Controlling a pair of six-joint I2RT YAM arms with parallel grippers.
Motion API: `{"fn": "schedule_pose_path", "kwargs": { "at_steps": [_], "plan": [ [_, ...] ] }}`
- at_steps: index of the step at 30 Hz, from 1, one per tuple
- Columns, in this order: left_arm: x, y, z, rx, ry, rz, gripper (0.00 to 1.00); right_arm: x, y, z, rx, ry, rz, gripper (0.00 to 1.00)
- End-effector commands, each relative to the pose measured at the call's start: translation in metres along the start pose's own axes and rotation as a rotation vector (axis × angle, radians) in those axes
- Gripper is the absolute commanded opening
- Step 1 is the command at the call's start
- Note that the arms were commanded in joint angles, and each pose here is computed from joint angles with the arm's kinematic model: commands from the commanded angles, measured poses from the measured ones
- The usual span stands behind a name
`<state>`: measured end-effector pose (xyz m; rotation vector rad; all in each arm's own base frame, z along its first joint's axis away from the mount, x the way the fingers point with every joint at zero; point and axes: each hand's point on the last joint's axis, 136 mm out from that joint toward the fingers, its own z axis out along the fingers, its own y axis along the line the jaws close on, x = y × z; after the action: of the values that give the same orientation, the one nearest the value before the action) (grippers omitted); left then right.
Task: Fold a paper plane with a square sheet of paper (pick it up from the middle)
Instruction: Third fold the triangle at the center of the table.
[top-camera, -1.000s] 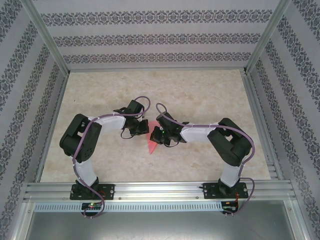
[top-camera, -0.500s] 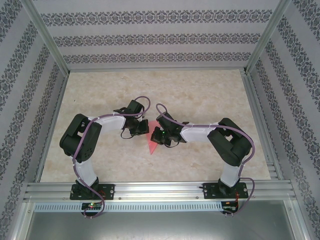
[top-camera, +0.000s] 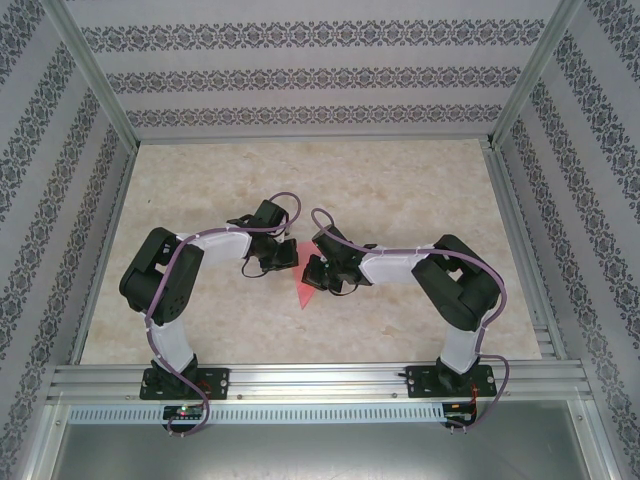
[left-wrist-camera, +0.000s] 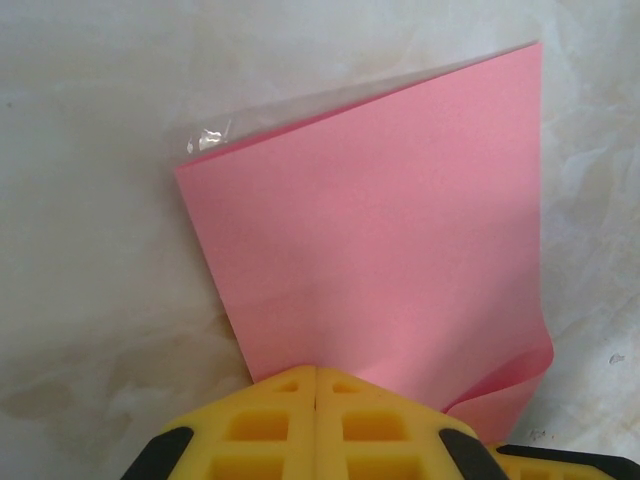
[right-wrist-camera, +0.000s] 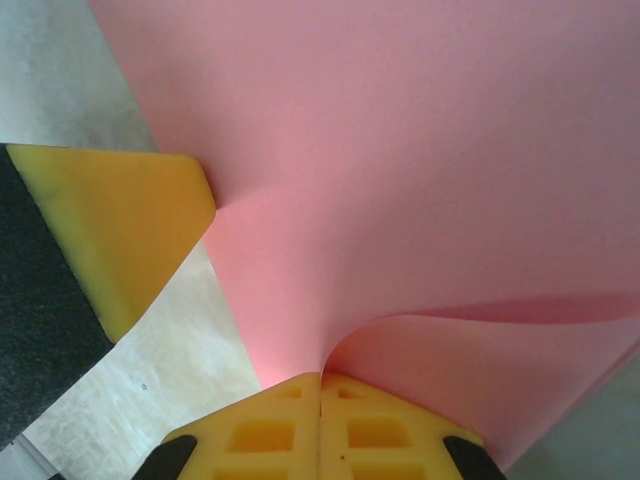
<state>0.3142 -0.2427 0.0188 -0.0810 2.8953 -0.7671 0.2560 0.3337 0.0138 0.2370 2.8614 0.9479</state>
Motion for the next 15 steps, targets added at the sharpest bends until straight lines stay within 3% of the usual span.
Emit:
{"fn": "schedule_pose_path", "kwargs": {
  "at_steps": [1, 5, 9, 15],
  "plan": [
    [0.001, 0.0, 0.005, 0.013, 0.011, 0.015, 0.06, -0.002, -0.006, 0.005, 0.027, -0.003, -0.009, 0.05],
    [0.0, 0.0, 0.004, 0.012, 0.008, 0.013, 0.06, -0.002, -0.007, 0.006, 0.026, -0.006, -0.008, 0.07],
    [-0.005, 0.0, -0.004, -0.007, -0.019, 0.006, 0.06, -0.001, -0.009, 0.006, 0.031, -0.005, -0.003, 0.2],
    [-0.022, 0.01, -0.035, -0.014, -0.107, -0.066, 0.07, 0.0, -0.009, 0.005, 0.025, -0.003, -0.007, 0.29]
  ]
}}
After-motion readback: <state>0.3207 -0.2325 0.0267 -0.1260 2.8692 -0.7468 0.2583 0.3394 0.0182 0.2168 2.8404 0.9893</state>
